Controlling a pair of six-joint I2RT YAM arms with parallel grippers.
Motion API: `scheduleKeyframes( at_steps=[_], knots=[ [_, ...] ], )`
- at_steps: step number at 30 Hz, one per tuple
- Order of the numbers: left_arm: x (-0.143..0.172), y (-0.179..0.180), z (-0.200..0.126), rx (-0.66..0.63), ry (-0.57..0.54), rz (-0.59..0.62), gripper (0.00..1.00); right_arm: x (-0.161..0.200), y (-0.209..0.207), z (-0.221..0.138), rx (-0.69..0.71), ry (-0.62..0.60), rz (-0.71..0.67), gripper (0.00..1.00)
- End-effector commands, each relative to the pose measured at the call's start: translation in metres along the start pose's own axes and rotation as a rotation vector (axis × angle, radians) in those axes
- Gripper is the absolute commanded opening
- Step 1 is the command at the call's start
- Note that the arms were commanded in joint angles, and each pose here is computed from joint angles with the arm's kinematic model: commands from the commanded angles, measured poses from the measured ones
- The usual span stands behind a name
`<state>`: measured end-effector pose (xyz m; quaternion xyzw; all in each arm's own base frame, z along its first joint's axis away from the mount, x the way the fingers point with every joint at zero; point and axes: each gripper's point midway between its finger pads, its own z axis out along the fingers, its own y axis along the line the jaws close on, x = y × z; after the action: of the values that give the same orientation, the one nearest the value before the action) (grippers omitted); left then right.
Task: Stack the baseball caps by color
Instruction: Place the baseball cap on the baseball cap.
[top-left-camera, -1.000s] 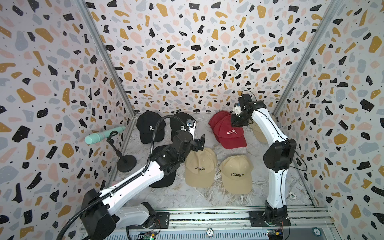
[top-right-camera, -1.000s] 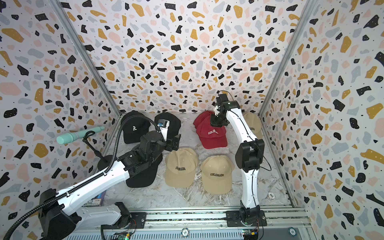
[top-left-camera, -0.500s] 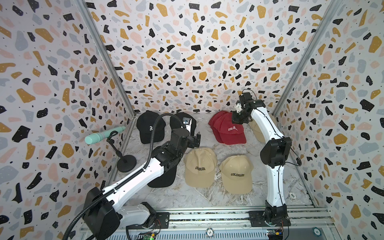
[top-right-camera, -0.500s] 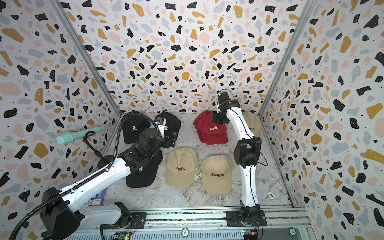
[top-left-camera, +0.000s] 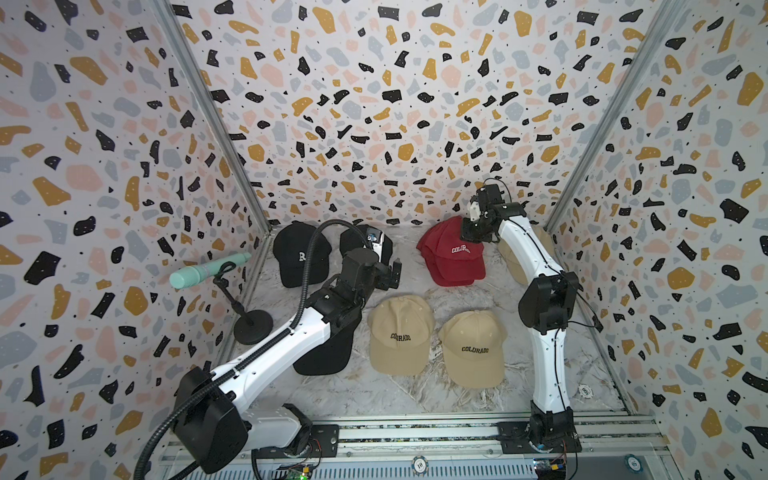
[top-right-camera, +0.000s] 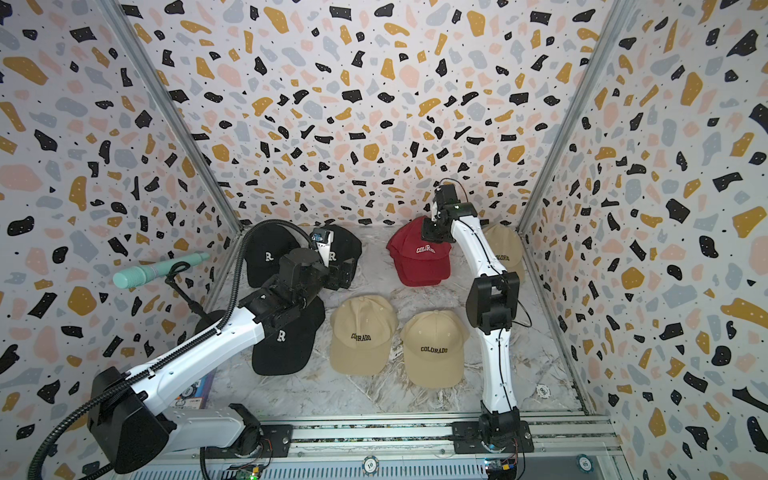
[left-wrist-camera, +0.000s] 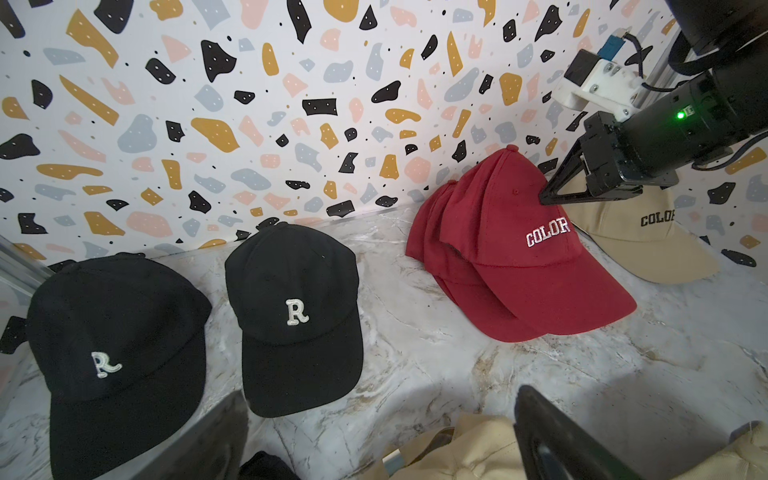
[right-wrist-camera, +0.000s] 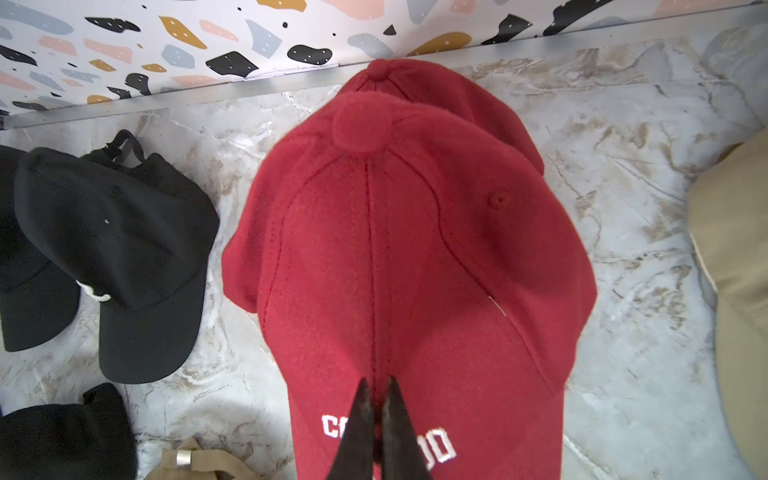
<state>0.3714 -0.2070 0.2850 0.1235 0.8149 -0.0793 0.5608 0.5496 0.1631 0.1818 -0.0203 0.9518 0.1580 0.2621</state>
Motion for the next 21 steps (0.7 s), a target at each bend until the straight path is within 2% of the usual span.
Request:
scheduleKeyframes(
  at_steps=[1,10,15,21],
  knots=[
    [-0.019,-0.002,0.000,0.019,-0.043,0.001,1.00,-0.015,0.019,-0.056,-0.032,-0.081,-0.034,0.00],
    [-0.015,-0.023,0.019,0.117,-0.028,-0.026,1.00,0.024,0.011,-0.136,0.048,-0.018,-0.033,0.00],
    [-0.008,-0.030,0.022,0.154,-0.017,-0.043,1.00,0.056,-0.003,-0.138,0.107,0.091,-0.012,0.00],
    [-0.002,-0.027,0.016,0.154,-0.017,-0.047,1.00,0.086,-0.002,-0.115,0.084,0.193,0.009,0.00]
  ],
)
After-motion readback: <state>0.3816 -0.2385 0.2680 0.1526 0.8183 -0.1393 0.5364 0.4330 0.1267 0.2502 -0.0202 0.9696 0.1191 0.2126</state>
